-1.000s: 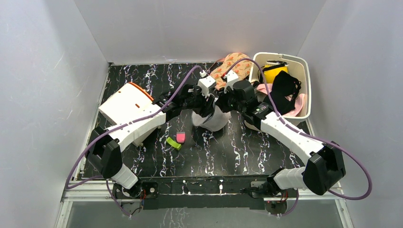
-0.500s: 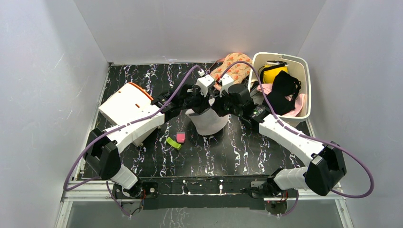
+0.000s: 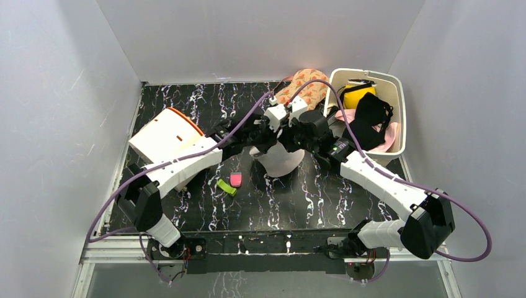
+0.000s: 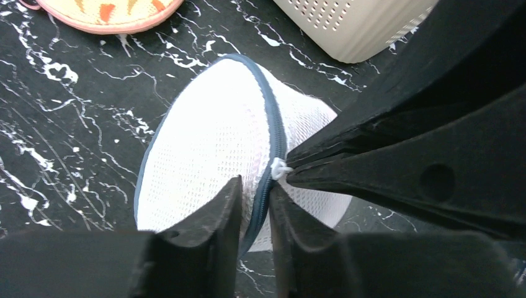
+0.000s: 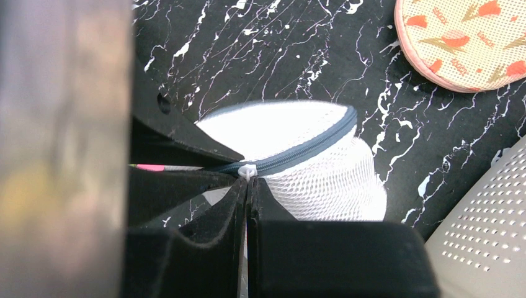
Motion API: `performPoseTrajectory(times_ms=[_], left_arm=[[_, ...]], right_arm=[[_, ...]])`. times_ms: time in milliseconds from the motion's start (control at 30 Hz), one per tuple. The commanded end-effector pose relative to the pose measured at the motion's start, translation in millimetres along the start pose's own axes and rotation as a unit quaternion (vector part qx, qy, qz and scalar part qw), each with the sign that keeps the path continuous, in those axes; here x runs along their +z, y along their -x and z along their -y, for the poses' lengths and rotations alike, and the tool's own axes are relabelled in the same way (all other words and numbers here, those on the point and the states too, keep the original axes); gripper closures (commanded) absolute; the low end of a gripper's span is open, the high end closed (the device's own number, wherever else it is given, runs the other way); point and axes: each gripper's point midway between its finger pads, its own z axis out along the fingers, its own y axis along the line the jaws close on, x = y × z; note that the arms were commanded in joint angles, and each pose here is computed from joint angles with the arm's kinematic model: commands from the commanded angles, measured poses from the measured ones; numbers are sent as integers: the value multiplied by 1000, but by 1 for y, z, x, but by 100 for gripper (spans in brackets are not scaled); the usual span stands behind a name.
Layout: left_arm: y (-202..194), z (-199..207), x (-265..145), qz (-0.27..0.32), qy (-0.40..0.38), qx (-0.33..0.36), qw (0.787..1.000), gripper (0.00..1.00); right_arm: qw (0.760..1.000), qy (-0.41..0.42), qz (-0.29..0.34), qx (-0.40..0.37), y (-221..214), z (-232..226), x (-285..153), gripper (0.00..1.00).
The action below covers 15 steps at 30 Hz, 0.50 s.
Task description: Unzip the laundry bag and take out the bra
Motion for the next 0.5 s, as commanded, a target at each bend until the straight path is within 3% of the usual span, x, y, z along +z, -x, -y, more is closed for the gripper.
performPoseTrajectory(times_ms=[0, 100, 467], left_arm=[[15, -1, -19, 21, 24, 25, 999, 95], [23, 0, -29, 45, 32, 34, 998, 100], [46, -8, -63, 118, 74, 45, 989, 100]], right_arm=[[997, -25, 69, 6, 43, 4, -9, 100], [996, -63, 60, 17, 37, 18, -6, 100], [993, -97, 48, 55, 35, 53, 3, 100]])
